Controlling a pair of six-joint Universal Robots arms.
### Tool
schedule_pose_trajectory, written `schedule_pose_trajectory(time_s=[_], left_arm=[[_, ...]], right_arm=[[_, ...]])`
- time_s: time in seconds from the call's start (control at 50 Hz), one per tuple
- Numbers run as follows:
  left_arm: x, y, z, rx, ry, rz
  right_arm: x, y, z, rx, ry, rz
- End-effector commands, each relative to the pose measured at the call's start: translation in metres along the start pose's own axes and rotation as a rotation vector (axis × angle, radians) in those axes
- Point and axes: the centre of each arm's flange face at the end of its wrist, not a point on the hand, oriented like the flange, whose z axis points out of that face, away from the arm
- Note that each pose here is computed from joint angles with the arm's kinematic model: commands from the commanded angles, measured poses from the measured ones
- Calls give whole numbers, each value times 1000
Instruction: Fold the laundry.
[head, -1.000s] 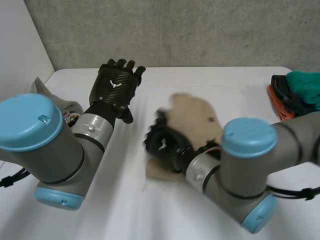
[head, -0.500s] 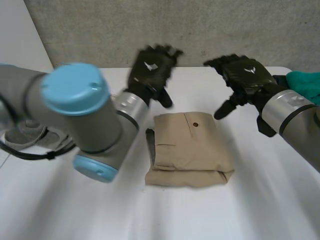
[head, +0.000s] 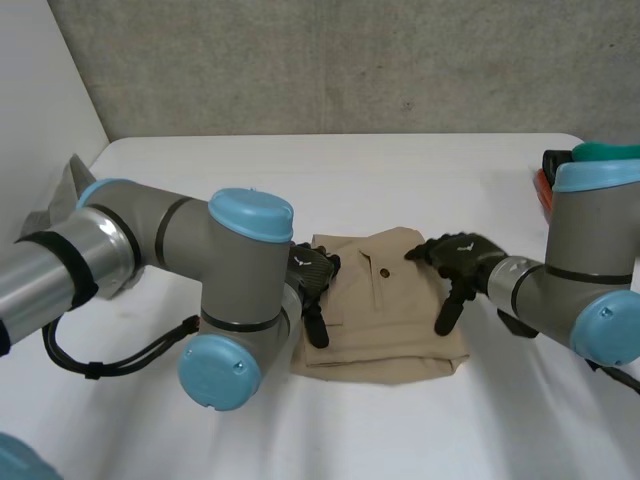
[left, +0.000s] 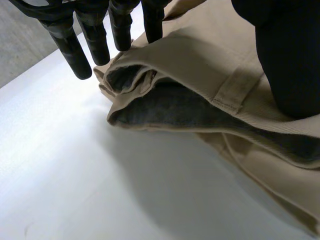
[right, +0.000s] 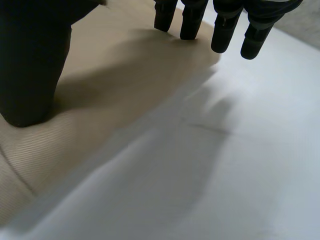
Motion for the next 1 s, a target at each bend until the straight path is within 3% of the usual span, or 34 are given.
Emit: schedule_pose_trajectory(time_s=[0.02, 0.12, 0.24, 0.34, 0.36, 0.46, 0.68, 1.0], left_arm=[[-11, -54, -33, 181, 7, -21], [-25, -103, -60, 412, 4, -53], [-50, -134, -82, 562, 63, -71], [-45, -137, -90, 601, 318, -72], [-39, -135, -96, 599, 415, -71], [-31, -127, -112, 589, 590, -49], [-27, -113, -115, 548, 613, -63], [-27, -115, -116, 554, 614, -64]], right_arm=[[5, -41, -35, 151, 123, -82], [-26, -57, -71, 321, 159, -166], [-54, -22, -88, 301, 148, -203], [-88, 18, -93, 252, 79, -215], [-99, 28, -93, 246, 63, -223], [-111, 51, -75, 248, 97, -213], [-106, 46, -25, 425, 198, -199], [-91, 8, 2, 558, 212, -189]])
